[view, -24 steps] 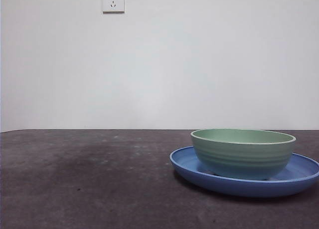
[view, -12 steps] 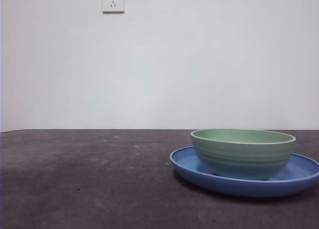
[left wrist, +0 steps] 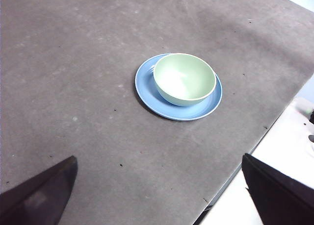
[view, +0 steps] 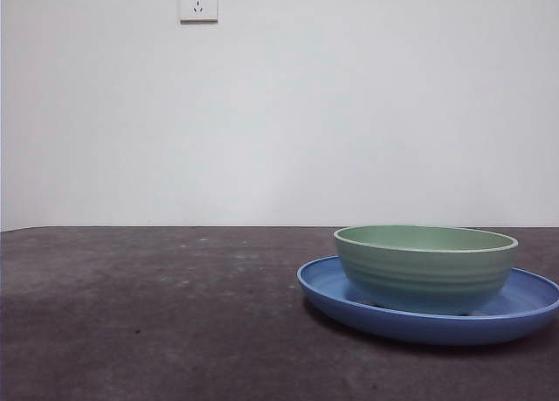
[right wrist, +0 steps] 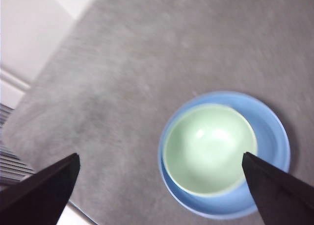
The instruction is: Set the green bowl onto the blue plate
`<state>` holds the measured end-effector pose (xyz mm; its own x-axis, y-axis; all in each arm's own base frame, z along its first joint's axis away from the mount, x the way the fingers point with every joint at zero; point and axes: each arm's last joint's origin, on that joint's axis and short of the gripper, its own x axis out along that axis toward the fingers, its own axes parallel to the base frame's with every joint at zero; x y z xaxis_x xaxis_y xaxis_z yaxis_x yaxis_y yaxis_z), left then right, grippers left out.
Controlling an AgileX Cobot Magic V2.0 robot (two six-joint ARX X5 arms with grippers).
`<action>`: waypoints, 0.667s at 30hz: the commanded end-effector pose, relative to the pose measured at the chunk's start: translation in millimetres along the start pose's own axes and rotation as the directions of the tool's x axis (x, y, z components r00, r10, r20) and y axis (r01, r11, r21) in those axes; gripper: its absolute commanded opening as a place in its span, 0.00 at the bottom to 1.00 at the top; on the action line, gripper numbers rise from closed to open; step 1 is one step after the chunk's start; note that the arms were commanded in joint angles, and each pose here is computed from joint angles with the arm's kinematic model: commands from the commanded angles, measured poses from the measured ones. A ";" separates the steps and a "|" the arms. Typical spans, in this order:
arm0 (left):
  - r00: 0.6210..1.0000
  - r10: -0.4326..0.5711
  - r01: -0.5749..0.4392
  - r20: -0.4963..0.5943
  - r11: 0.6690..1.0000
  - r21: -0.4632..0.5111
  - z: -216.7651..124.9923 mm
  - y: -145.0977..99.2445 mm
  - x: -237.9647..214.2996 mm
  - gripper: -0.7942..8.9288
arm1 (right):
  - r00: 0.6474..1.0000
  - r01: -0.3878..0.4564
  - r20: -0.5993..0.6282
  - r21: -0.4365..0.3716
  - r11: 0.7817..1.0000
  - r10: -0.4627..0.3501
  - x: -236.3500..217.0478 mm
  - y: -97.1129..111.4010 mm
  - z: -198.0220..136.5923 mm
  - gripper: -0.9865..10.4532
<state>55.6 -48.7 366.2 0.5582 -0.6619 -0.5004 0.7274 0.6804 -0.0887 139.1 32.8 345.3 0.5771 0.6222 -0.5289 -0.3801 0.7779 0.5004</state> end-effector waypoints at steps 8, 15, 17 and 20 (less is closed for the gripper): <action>1.000 -0.006 0.006 0.018 1.000 0.004 3.1 -0.7 -1.5 0.76 | 0.988 0.036 -0.152 0.146 0.989 -0.014 42.9 -66.9 23.9 0.66; 1.000 -0.006 0.006 0.017 1.000 0.004 3.0 -0.7 -1.5 0.76 | 0.958 0.069 -0.287 0.270 0.960 0.012 87.6 -130.9 22.7 0.58; 1.000 -0.006 0.006 0.018 1.000 0.004 3.0 -0.7 -1.5 0.76 | 0.952 0.073 -0.306 0.297 0.952 0.022 97.6 -143.6 20.8 0.56; 1.000 -0.006 0.006 0.018 1.000 0.004 3.0 -0.7 -1.5 0.76 | 0.945 0.064 -0.322 0.327 0.943 0.047 113.3 -160.9 17.5 0.53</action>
<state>55.6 -48.7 366.3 0.5583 -0.6620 -0.5000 0.7274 0.6804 -0.0886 272.1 -22.0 218.0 0.2919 0.6476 -0.7038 -0.0603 0.7469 0.6622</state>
